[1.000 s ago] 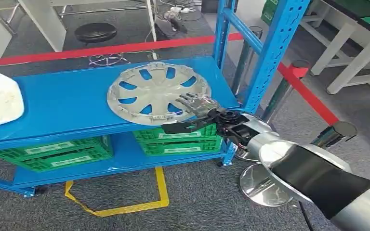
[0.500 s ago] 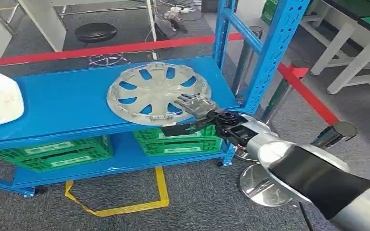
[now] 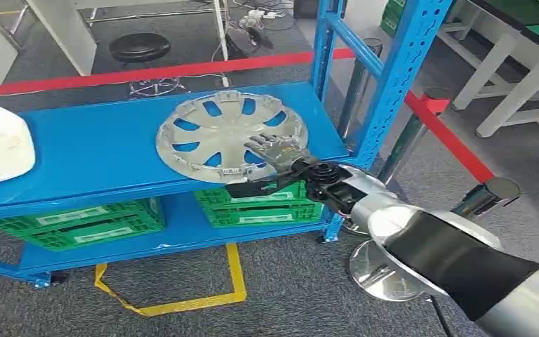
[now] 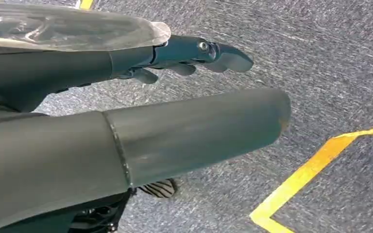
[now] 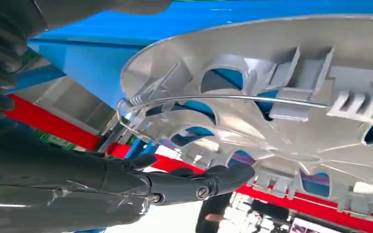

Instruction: Take the parts from the cabinet and place them on the table.

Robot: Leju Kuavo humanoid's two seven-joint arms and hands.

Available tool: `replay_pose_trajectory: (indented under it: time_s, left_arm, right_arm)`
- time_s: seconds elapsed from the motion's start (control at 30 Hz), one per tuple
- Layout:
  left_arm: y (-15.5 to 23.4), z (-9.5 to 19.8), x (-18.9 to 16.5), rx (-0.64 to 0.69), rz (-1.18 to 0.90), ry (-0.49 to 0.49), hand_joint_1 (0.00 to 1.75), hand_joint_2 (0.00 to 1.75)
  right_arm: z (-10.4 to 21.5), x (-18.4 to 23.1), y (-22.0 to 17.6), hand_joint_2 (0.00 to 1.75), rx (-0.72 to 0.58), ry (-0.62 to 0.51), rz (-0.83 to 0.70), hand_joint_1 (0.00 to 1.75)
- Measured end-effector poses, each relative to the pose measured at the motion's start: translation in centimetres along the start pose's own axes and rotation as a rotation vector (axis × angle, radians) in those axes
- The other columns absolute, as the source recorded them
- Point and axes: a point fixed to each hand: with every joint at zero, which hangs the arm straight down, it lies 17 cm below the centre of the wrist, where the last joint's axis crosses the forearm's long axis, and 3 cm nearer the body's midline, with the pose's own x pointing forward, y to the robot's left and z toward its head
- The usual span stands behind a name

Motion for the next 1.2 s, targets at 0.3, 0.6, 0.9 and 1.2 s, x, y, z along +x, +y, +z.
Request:
replay_pose_trajectory:
  time_s: [0.3,0.6,0.9,1.2]
  left_arm:
    - [-0.5,0.1,0.1,-0.007,-0.004,-0.002,0.00,0.00]
    - [-0.8,0.1,0.2,-0.012,-0.011,-0.002,0.00,0.00]
    - [-1.0,0.2,0.1,-0.015,-0.018,0.001,0.00,0.00]
    - [-1.4,0.2,0.2,-0.023,-0.023,-0.002,0.00,0.00]
  right_arm:
    - [-0.1,-1.0,-0.2,1.75,0.012,0.028,0.022,0.00]
    - [0.2,-1.8,1.0,1.75,0.055,0.056,0.003,0.00]
    - [0.0,-0.9,1.0,1.75,0.055,0.050,-0.020,0.00]
    - [-1.5,4.6,-1.5,1.75,-0.003,-0.042,-0.075,0.00]
